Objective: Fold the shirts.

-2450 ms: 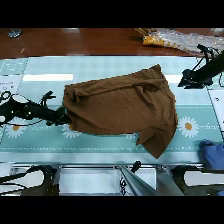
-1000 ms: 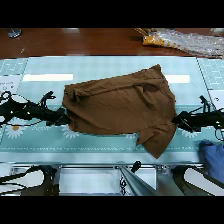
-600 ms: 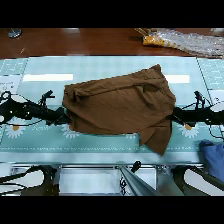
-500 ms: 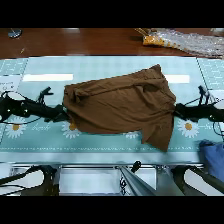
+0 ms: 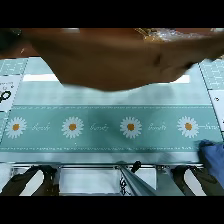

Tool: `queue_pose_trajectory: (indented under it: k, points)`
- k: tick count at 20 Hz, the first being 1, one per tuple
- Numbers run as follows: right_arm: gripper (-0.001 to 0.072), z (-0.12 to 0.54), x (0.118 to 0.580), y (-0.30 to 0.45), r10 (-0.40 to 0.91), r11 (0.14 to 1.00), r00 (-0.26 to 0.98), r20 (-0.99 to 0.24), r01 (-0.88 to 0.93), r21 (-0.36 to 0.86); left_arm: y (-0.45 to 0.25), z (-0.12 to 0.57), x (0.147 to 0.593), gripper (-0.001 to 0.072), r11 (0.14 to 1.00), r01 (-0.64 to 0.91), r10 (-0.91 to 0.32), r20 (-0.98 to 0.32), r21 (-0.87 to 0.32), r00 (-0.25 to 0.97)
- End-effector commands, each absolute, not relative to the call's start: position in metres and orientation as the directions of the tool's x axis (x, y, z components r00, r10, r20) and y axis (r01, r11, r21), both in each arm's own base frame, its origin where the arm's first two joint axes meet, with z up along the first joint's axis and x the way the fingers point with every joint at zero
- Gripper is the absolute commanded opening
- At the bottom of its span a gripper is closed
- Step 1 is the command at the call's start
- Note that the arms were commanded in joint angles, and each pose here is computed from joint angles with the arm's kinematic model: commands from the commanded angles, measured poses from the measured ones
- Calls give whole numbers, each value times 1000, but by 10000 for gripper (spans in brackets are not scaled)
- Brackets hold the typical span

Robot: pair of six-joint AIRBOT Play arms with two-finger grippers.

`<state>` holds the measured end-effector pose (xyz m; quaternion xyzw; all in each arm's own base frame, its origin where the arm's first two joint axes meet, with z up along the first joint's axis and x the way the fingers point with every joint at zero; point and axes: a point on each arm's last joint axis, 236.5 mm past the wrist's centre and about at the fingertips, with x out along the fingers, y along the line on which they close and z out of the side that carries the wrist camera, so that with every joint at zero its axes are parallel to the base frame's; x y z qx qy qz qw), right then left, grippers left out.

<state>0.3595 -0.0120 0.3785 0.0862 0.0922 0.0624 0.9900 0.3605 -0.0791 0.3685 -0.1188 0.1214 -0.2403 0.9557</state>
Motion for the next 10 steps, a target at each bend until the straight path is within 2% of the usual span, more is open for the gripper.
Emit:
queue_pose_trajectory:
  k: [1, 3, 6, 10]
  points:
    - [19, 531, 284, 8, 111, 990, 975, 190, -126, 68, -88, 554, 244, 14, 903, 429, -412, 290, 4, 864]
    - [18, 577, 249, 6, 59, 996, 950, 307, -76, 42, -95, 597, 193, 14, 916, 386, -397, 392, 111, 830]
    - [19, 612, 209, 11, 34, 999, 919, 392, -48, 26, -98, 634, 132, 14, 931, 288, -363, 496, 224, 789]
    - [18, 641, 159, 31, 60, 998, 880, 471, -67, -1, -96, 651, 77, 14, 950, 197, -303, 567, 241, 766]
